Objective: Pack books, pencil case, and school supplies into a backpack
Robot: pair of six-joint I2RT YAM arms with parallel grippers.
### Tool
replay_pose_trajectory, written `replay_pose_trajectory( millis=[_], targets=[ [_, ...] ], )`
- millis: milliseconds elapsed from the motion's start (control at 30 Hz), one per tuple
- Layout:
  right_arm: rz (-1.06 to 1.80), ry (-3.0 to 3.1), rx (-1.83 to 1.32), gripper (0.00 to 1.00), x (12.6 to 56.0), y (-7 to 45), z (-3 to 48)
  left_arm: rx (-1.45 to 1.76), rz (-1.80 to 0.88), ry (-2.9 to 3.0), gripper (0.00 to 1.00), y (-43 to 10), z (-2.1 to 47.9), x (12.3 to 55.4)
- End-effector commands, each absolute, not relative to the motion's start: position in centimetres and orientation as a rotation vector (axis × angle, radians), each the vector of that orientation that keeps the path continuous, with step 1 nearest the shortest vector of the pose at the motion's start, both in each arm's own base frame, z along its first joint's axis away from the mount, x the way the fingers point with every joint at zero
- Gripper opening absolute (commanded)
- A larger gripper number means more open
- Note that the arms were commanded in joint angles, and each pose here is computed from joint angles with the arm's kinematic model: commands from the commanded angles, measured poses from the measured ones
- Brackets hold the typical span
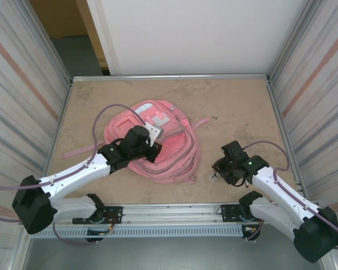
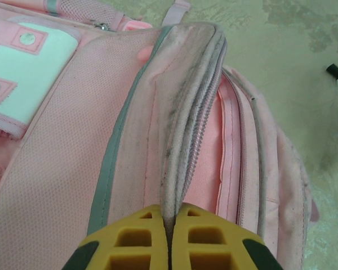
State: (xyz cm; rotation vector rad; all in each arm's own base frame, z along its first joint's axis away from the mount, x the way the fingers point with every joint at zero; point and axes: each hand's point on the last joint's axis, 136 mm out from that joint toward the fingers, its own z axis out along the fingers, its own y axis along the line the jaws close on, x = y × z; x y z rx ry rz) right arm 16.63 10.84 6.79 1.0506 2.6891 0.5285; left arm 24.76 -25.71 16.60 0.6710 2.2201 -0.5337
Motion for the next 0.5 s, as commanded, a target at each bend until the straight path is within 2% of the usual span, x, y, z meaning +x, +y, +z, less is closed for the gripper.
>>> replay_pose_trajectory(
  millis=[0,467],
  targets=[
    [0.613,2.669,1.033,0.47,17.2,12.6,9.1,0.571,-0.626,2.170,0.00,-25.5,18.3,25.9],
    [0.998,2.612,0.691,0.49,22.9,26.4,16.2,0.519,-0.744,2.225,0.00,-25.8,17.4,26.7]
  ],
)
